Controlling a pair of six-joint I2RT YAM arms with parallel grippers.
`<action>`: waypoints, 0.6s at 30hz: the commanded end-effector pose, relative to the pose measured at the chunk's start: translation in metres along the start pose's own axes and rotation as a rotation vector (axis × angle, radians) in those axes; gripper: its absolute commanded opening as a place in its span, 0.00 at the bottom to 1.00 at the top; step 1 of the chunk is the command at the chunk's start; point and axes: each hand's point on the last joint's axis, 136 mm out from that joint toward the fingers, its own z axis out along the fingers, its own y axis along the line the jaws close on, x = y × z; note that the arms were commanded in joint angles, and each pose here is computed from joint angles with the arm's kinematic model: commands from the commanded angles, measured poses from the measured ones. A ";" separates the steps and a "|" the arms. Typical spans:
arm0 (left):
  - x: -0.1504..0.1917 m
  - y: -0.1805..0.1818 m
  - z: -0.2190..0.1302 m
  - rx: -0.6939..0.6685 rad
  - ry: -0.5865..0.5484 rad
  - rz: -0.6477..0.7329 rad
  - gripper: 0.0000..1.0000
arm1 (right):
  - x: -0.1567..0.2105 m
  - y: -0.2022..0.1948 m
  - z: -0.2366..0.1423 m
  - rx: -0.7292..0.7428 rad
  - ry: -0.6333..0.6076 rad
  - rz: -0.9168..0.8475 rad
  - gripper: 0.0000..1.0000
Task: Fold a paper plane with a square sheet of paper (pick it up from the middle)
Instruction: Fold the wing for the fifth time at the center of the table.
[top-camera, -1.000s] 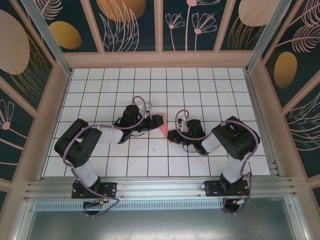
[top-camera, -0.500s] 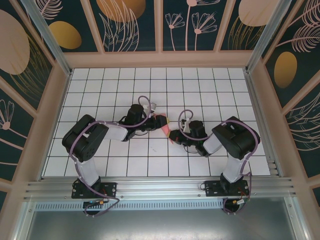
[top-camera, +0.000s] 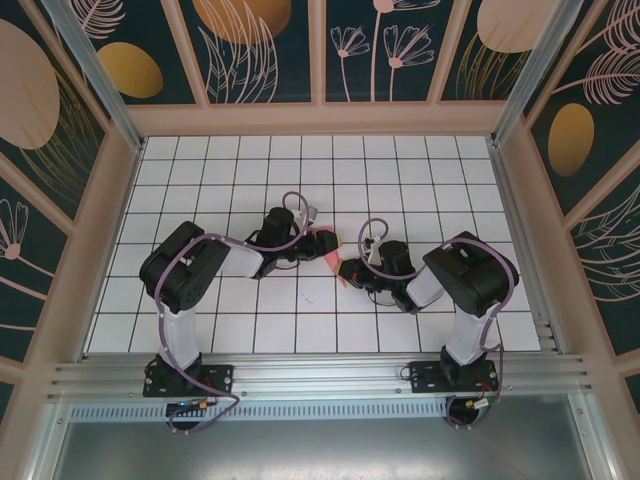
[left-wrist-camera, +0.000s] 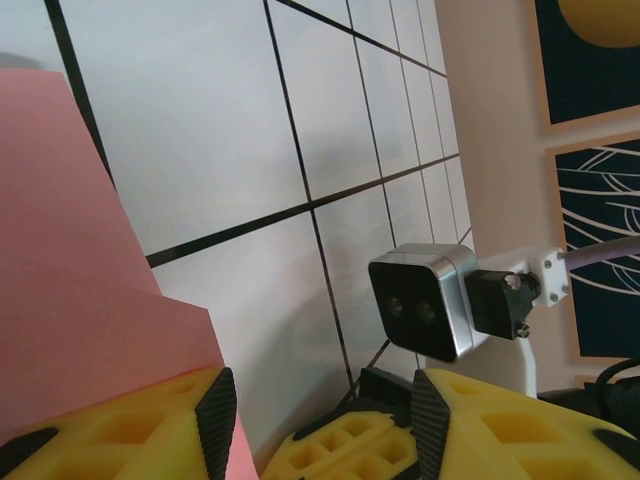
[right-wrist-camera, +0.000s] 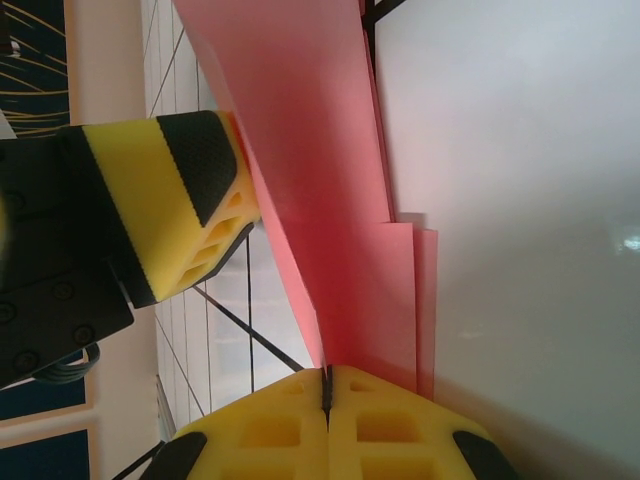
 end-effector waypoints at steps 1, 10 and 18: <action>-0.008 0.006 0.008 -0.014 -0.029 0.037 0.52 | 0.001 -0.020 -0.001 0.069 -0.010 0.046 0.00; -0.012 0.017 0.016 -0.032 -0.047 0.037 0.52 | -0.003 -0.018 -0.004 0.096 -0.016 0.053 0.00; 0.000 0.041 0.022 -0.081 -0.011 -0.008 0.50 | -0.008 -0.011 -0.010 0.131 -0.032 0.035 0.08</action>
